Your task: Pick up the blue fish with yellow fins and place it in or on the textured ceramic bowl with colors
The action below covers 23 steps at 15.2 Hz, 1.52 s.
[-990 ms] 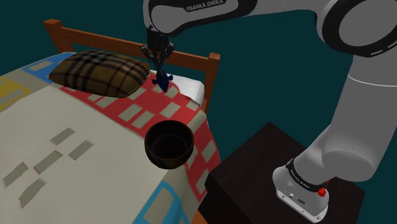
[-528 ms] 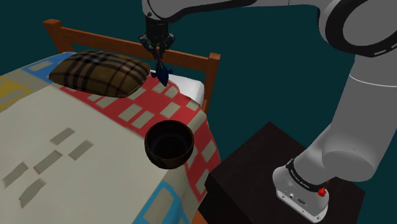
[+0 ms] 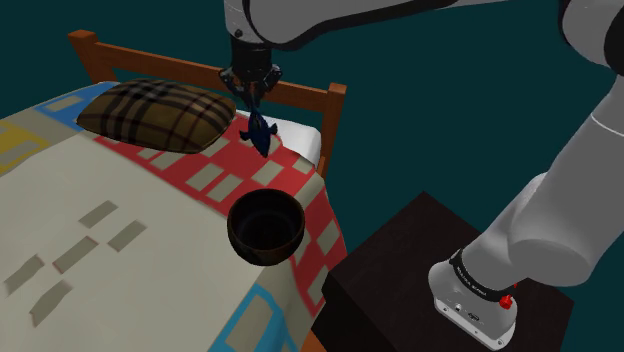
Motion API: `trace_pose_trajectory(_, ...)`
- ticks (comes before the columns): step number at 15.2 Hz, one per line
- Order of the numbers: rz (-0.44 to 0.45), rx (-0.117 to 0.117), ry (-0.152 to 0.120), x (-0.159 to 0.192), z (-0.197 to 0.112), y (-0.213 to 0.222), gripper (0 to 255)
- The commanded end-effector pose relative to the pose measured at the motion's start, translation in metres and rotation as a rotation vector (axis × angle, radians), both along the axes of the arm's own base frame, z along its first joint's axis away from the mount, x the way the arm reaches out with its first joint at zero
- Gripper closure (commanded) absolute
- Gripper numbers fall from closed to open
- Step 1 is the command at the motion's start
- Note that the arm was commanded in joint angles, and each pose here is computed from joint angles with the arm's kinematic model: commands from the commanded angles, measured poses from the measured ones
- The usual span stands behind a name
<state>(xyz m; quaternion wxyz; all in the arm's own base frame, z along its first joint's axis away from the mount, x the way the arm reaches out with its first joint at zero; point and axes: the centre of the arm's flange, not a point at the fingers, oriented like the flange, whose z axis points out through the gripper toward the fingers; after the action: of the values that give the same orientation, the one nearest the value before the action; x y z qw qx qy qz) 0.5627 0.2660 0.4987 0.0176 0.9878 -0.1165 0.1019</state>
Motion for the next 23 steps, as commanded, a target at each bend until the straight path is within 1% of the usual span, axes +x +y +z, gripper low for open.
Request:
trace_pose_trajectory(1, -0.001, 0.000, 0.000, -0.023, 0.003, 0.014, 255)
trace_pose_trajectory(12, -0.001, 0.000, 0.000, -0.153, 0.016, 0.077, 255)
trace_pose_trajectory(13, -0.001, 0.000, 0.000, -0.171, 0.018, 0.086, 255)
trace_pose_trajectory(23, -0.001, 0.000, 0.000, -0.171, -0.034, 0.086, 255)
